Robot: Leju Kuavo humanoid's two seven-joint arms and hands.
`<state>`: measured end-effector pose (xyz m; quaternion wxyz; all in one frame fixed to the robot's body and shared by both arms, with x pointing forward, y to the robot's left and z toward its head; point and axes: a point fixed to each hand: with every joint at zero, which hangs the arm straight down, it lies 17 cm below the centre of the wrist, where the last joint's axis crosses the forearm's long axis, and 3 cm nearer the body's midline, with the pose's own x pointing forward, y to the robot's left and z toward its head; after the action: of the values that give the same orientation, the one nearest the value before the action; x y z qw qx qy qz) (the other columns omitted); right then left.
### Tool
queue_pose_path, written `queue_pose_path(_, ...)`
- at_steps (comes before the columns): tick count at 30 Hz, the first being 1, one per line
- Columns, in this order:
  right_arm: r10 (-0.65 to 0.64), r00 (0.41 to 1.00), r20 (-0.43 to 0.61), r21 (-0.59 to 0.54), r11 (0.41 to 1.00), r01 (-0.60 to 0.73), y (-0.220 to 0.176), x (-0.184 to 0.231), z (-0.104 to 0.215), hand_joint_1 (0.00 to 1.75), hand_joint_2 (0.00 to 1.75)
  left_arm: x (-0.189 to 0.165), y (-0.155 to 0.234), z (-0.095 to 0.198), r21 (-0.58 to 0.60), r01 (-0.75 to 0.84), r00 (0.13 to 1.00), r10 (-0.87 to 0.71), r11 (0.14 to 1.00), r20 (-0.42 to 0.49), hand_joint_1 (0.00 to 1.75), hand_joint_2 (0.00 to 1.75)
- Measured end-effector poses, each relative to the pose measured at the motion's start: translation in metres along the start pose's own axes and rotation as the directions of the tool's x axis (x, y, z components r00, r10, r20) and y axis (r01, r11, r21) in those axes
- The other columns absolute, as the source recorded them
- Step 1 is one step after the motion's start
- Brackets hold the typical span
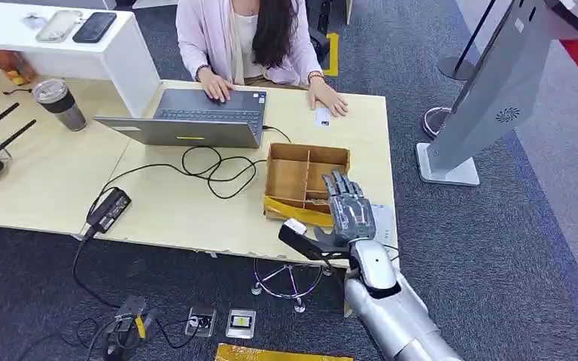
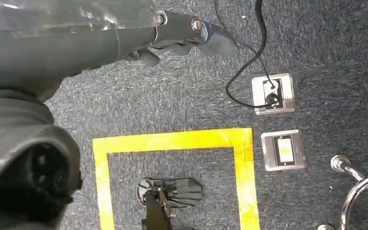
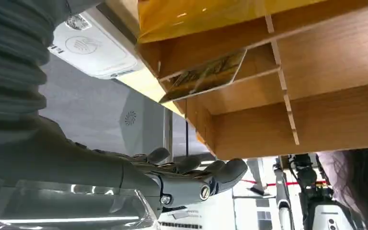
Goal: Pass the card to the sensor for recognition and then transmit it.
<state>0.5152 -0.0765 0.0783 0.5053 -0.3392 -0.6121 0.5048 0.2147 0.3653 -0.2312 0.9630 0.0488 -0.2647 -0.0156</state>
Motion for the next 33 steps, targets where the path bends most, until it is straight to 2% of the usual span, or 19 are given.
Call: queue_pose_path(33,0.038,0.999,-0.025,0.045,0.998,-0.037,0.014,-0.017,-0.005,0.00,1.75,-0.003,-0.005,0.001,-0.045,0.005,1.000,-0.005,0.999,0.000,0.00,0.00)
